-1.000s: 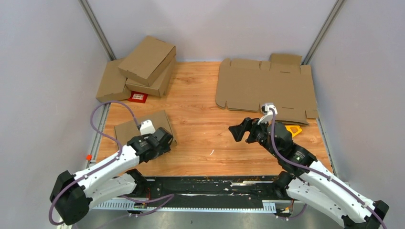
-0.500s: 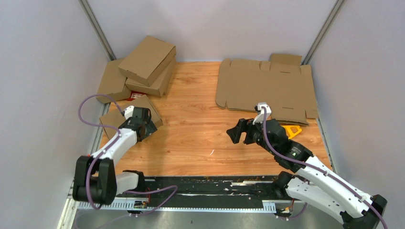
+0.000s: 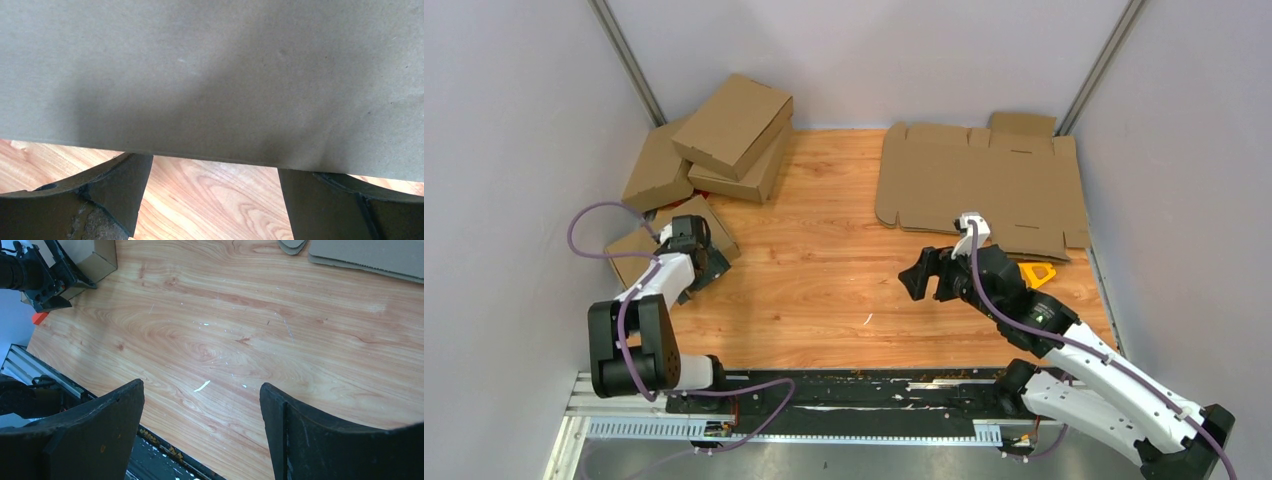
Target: Fold the paper box
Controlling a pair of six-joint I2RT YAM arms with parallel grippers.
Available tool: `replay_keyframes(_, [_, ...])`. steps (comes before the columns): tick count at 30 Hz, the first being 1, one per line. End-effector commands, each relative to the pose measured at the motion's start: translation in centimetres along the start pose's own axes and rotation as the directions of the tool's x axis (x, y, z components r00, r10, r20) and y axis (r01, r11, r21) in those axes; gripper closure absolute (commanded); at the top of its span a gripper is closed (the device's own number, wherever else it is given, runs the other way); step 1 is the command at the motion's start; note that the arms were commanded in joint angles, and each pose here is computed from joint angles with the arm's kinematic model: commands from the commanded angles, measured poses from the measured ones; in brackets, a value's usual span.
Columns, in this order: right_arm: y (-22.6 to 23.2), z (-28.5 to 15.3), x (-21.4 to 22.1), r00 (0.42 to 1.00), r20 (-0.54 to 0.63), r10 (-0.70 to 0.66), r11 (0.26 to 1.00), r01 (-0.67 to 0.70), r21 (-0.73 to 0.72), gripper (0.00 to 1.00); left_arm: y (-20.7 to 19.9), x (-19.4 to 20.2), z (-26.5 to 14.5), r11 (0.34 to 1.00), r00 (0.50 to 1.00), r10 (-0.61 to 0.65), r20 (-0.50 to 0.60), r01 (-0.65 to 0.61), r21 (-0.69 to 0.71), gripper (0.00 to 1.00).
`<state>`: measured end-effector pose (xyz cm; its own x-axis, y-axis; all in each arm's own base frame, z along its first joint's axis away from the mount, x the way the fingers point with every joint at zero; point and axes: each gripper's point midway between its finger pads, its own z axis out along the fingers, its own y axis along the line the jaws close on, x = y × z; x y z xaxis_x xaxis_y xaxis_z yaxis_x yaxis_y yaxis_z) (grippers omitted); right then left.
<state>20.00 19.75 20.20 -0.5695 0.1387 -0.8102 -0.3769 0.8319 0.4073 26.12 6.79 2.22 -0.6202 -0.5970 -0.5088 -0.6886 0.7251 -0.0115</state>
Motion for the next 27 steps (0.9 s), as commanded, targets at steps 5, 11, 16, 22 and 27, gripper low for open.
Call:
replay_keyframes(5, [1.3,-0.3,-2.0,0.999,0.037,-0.02,0.999,0.022,-0.036,0.14,2.2,-4.9,-1.9,0.974,0.947,-0.219,0.234,0.225,-0.001,0.0])
replay_keyframes(11, [1.1,-0.6,-1.8,0.999,0.026,-0.035,0.999,0.036,-0.034,0.14,2.7,-6.3,-1.0,0.95,0.93,-0.309,0.197,0.31,0.023,0.0])
replay_keyframes(16, [0.7,-1.0,-2.1,0.998,0.046,-0.042,0.999,0.043,-0.019,0.14,-1.2,-4.0,-1.5,0.955,0.964,-0.249,0.095,0.228,0.189,0.05])
replay_keyframes(22, [1.3,-0.6,-2.5,0.998,0.046,-0.035,0.999,0.036,-0.034,0.14,-6.1,-1.1,-6.6,0.911,0.967,-0.175,0.184,0.088,0.403,0.09])
replay_keyframes(27, [2.1,-0.6,-2.7,0.999,0.038,-0.02,0.998,0.023,-0.061,0.15,-12.3,-2.0,-8.6,0.793,0.972,-0.095,0.213,-0.056,0.607,0.31])
